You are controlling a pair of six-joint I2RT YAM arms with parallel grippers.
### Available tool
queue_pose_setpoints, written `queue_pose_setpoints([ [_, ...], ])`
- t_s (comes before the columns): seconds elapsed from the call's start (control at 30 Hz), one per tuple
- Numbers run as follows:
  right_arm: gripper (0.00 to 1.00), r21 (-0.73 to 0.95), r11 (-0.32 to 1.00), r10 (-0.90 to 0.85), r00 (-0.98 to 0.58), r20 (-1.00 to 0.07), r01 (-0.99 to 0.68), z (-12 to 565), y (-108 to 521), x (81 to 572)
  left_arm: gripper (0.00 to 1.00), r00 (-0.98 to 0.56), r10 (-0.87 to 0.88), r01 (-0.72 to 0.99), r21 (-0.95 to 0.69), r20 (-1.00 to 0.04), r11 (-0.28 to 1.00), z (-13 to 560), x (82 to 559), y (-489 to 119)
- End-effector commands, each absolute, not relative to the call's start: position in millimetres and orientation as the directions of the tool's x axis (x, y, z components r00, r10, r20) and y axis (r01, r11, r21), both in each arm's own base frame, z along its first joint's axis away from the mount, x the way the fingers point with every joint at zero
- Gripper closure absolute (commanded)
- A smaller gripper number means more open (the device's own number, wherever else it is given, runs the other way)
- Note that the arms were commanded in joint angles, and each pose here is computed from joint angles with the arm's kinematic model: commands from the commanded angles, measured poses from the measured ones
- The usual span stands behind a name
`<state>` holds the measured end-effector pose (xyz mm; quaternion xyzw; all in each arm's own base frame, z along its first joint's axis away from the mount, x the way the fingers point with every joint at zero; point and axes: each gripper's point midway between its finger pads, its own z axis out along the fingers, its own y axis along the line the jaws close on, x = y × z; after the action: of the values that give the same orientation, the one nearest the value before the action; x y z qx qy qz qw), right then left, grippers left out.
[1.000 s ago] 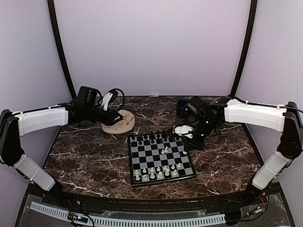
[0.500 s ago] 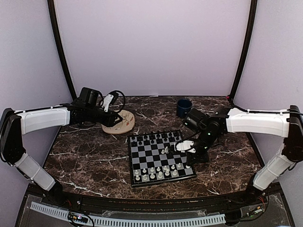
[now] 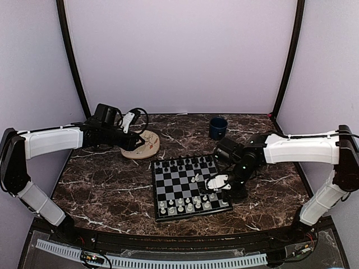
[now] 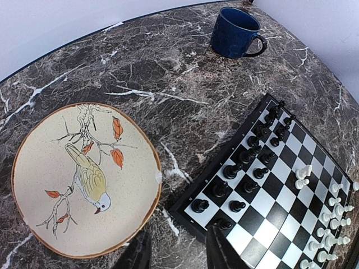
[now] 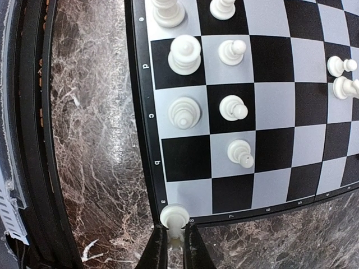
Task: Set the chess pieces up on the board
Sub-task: Place the rook at h1.
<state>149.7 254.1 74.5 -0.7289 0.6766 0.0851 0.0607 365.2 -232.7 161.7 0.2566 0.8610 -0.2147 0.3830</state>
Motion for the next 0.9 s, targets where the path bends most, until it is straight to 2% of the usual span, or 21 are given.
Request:
queue_pose_setpoints([
  [0.0,0.91,0.011,-0.088,-0.977,0.084,-0.198,-0.996,68.0,256.9,151.7,0.64,-0.557,0.283,0.616,-0.159,-0.781,0.771,170.8,367.8,-234.9],
  [0.87,0.84,0.021,-0.080,-0.985,0.076,-0.156,-0.997,46.8,254.1,153.1,0.64,-0.557,0.285,0.618,-0.161,-0.780,0.770,170.7,367.2,-234.7],
])
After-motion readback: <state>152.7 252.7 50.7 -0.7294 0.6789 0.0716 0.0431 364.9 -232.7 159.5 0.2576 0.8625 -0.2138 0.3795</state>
